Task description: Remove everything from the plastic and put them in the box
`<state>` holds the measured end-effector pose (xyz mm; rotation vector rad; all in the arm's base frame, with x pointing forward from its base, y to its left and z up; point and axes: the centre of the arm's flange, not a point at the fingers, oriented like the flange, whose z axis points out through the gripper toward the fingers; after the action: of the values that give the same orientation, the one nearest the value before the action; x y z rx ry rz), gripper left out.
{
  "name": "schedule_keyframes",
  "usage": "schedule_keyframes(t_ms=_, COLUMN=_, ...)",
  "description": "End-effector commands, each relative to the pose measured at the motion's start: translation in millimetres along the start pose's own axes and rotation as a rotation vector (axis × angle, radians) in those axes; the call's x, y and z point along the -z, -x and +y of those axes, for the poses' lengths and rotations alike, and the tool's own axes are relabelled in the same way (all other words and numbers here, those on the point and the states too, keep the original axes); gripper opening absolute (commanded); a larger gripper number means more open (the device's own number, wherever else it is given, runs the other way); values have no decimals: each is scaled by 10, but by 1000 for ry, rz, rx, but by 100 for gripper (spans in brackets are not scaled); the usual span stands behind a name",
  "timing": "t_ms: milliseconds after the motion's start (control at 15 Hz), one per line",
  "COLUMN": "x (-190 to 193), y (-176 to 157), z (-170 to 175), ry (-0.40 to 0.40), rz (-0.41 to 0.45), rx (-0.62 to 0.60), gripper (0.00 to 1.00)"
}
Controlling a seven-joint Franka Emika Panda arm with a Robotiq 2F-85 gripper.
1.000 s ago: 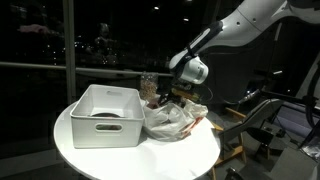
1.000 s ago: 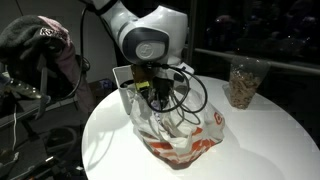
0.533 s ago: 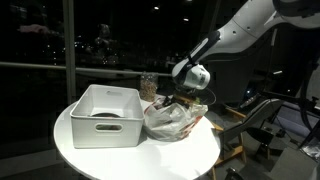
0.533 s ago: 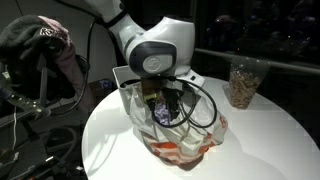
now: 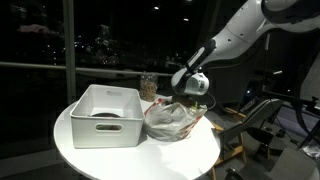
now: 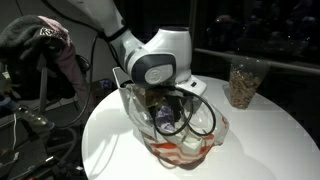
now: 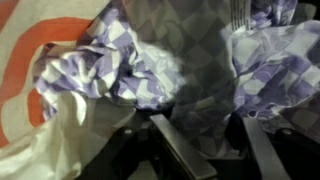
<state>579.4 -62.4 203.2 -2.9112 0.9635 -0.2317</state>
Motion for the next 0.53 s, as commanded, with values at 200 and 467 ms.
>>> schedule_keyframes(t_ms=200, x=83, y=113, z=-160, ry=25, rz=16, rx=-29, gripper=5)
schedule_keyframes(t_ms=467, x=288, y=157, z=-264, ry=68, rz=2, rx=-1, gripper=0)
